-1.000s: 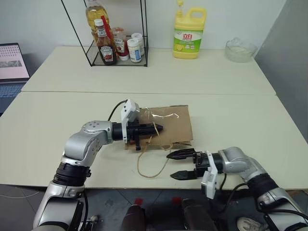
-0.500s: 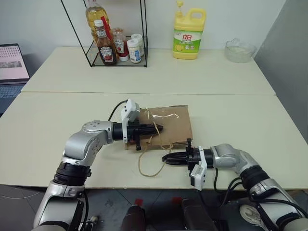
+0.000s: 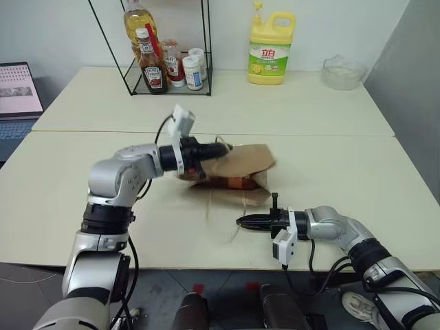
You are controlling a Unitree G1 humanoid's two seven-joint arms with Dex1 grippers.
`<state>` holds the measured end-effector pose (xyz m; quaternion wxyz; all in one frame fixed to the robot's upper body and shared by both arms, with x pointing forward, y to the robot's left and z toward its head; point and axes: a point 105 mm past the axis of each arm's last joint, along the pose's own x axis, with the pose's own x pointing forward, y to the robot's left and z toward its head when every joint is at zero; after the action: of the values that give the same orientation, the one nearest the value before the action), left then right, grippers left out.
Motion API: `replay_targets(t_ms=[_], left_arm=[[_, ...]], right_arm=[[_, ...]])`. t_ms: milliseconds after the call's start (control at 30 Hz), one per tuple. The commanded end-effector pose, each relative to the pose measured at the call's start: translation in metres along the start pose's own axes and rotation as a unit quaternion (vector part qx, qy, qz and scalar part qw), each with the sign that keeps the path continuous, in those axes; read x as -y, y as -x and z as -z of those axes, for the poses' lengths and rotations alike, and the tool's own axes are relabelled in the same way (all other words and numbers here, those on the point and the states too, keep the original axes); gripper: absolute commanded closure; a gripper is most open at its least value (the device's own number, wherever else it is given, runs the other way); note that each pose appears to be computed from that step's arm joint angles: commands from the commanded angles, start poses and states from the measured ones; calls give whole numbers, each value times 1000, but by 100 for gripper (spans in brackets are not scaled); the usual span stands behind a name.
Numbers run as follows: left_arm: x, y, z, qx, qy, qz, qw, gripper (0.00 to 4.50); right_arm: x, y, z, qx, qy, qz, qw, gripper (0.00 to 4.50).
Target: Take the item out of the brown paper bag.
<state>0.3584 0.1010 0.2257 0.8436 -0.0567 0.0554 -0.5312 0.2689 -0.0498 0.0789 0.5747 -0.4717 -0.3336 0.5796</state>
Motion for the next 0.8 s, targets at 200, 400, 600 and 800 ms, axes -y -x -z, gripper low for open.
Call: replay_targets(t_ms=[200,400,600,800], left_arm=[[4,1,-42,61,-16,6,998,450],[15,3,-56,88,0,31,996,450],[19,8,-43,84,15,42,995,450],[18,10,-42,89,25,46,995,450]], right_arm=[[-17,9,11,-34,-40,-40,998,449],[-15,23,16,-61,-78,-32,995,412],[10,53,3,-81,-94,16,992,219],[47,91,-14,-130,-118,94,980,8]])
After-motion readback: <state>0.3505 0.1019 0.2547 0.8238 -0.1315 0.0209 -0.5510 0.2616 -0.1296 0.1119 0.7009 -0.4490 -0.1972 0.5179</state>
